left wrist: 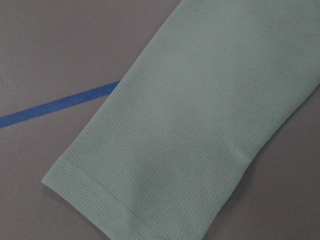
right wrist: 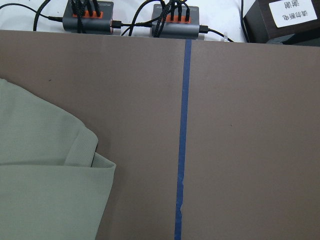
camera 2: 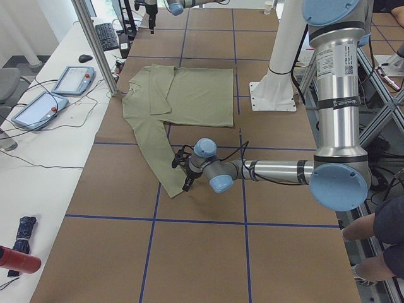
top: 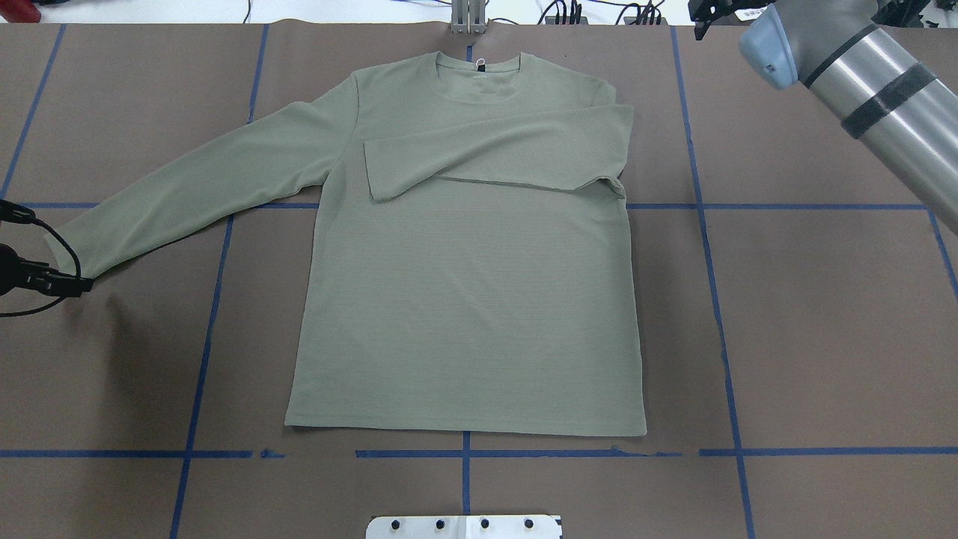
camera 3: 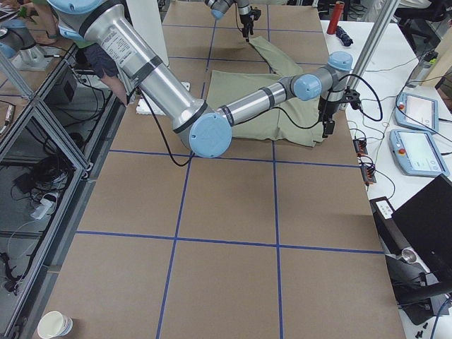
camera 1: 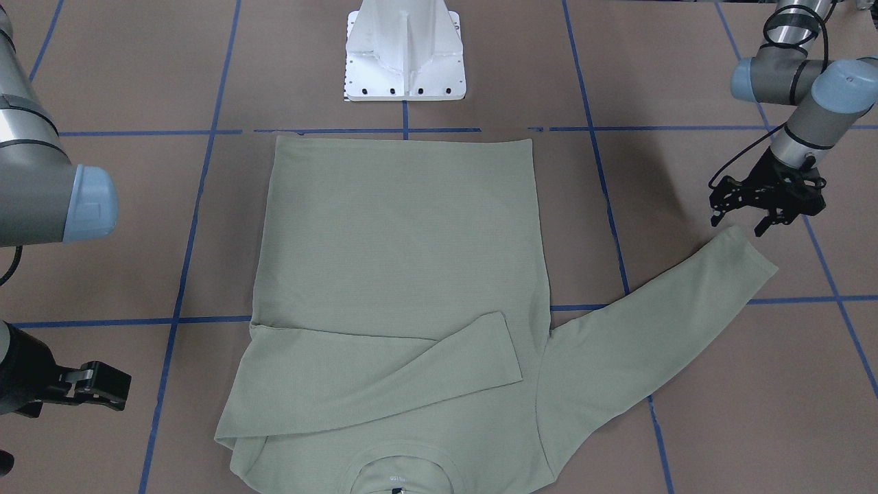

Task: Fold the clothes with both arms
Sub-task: 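Release the sleeve and raise the right gripper while the left gripper grasps the other cuff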

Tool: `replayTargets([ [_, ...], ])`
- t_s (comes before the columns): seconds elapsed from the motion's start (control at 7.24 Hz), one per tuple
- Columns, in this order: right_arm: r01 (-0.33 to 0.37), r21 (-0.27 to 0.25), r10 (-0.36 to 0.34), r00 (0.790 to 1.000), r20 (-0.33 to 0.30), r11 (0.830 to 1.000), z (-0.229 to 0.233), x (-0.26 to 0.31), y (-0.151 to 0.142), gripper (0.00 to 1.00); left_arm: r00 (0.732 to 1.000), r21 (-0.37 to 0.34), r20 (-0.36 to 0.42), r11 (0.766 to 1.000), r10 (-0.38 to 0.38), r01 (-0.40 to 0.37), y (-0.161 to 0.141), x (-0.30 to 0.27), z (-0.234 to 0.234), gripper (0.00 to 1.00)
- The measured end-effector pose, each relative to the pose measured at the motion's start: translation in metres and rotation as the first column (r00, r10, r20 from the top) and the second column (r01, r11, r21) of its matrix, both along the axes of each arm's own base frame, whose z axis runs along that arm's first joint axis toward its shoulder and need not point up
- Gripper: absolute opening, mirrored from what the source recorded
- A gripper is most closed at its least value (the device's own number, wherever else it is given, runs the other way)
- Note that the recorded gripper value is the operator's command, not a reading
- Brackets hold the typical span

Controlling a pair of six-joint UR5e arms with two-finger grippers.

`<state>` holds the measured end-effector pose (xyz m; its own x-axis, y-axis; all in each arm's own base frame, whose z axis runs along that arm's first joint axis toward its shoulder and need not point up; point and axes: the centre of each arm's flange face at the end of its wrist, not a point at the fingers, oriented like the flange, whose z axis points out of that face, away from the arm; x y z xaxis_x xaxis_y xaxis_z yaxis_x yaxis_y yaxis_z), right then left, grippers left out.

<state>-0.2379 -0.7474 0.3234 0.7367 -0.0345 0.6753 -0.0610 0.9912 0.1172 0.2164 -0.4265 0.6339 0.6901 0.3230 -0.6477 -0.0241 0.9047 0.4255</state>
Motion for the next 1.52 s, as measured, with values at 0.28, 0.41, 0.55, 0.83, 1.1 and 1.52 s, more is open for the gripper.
replayTargets([
  [0.28,-0.001,0.005,0.001,1.000,0.003,1.000,-0.003,0.001,0.001,1.00,1.000,0.012,0.011,1.000,0.017,-0.018,0.003,-0.002,0.005,0.49],
  [0.41,-0.002,0.004,0.002,1.000,0.003,1.000,-0.003,0.001,0.001,1.00,1.000,0.014,0.013,1.000,0.021,-0.021,0.003,-0.002,0.006,0.49],
  [0.55,-0.002,0.004,0.002,1.000,0.003,1.000,-0.002,0.001,0.001,1.00,1.000,0.015,0.014,1.000,0.022,-0.022,0.003,-0.002,0.006,0.47],
  [0.83,-0.002,0.003,0.002,1.000,0.003,1.000,-0.002,0.001,0.001,1.00,1.000,0.014,0.014,1.000,0.023,-0.023,0.003,-0.002,0.006,0.00],
  [1.1,-0.001,0.002,0.001,1.000,0.003,1.000,-0.002,-0.001,0.002,1.00,1.000,0.016,0.012,1.000,0.023,-0.023,0.003,-0.001,0.005,0.00],
  [1.52,-0.003,0.001,0.003,1.000,0.003,1.000,-0.002,0.000,0.002,1.00,0.999,0.040,-0.009,0.999,0.035,-0.035,-0.006,-0.004,-0.009,0.00],
])
